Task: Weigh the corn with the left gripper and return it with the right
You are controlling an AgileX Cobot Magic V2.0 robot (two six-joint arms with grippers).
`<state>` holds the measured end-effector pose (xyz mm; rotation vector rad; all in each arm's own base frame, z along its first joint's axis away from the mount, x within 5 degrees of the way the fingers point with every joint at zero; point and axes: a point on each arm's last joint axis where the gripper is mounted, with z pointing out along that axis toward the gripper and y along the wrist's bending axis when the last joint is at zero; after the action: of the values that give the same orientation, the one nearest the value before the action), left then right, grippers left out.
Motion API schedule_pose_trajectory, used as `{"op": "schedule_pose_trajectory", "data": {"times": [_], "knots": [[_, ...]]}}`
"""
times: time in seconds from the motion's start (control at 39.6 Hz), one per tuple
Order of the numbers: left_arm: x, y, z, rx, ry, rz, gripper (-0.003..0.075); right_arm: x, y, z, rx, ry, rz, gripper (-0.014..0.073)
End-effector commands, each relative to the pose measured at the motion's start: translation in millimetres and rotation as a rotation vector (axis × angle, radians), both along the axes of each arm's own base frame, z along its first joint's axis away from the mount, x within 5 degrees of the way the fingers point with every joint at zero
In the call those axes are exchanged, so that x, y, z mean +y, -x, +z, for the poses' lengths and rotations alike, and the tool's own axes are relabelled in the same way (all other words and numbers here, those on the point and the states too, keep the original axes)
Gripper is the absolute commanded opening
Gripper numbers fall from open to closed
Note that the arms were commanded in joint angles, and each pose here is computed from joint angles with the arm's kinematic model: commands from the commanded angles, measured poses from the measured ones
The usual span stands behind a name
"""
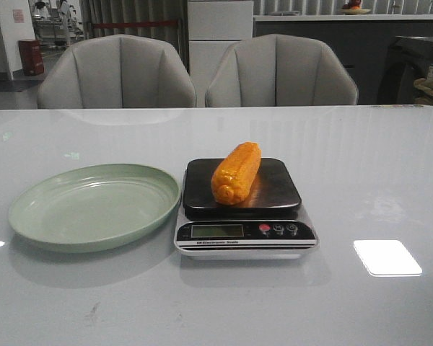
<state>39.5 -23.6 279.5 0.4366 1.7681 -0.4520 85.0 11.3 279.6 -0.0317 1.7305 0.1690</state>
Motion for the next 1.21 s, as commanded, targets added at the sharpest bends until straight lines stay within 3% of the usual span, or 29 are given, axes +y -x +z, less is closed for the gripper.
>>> {"op": "schedule_pose_trajectory", "data": {"times": [0.0,0.38,0.45,0.68,0.91,1.19], "knots": [[-0.7,-0.6,14.6,-0.075,0.047,-0.003,0.0113,1.0,-10.9,14.4,0.013,0.003,-0.006,0.0167],[-0.7,-0.6,14.6,-0.075,0.047,-0.003,0.0113,7.2,-20.4,10.2,0.070,-0.022,0.034,0.0187],[-0.7,-0.6,14.6,-0.075,0.047,-0.003,0.0113,13.0,-25.4,12.2,0.089,-0.017,0.076,0.0257],[-0.7,-0.6,14.6,-0.075,0.047,-0.003,0.0113,41.9,-51.4,26.3,0.172,0.018,0.229,0.0619],[-0.7,-0.6,14.6,-0.075,0.047,-0.003,0.0113,80.2,-91.3,38.1,0.327,0.036,0.323,0.0596],[-0.7,-0.6,14.6,-0.075,0.047,-0.003,0.0113,117.5,-152.1,44.7,0.591,0.015,0.293,0.0595]]}}
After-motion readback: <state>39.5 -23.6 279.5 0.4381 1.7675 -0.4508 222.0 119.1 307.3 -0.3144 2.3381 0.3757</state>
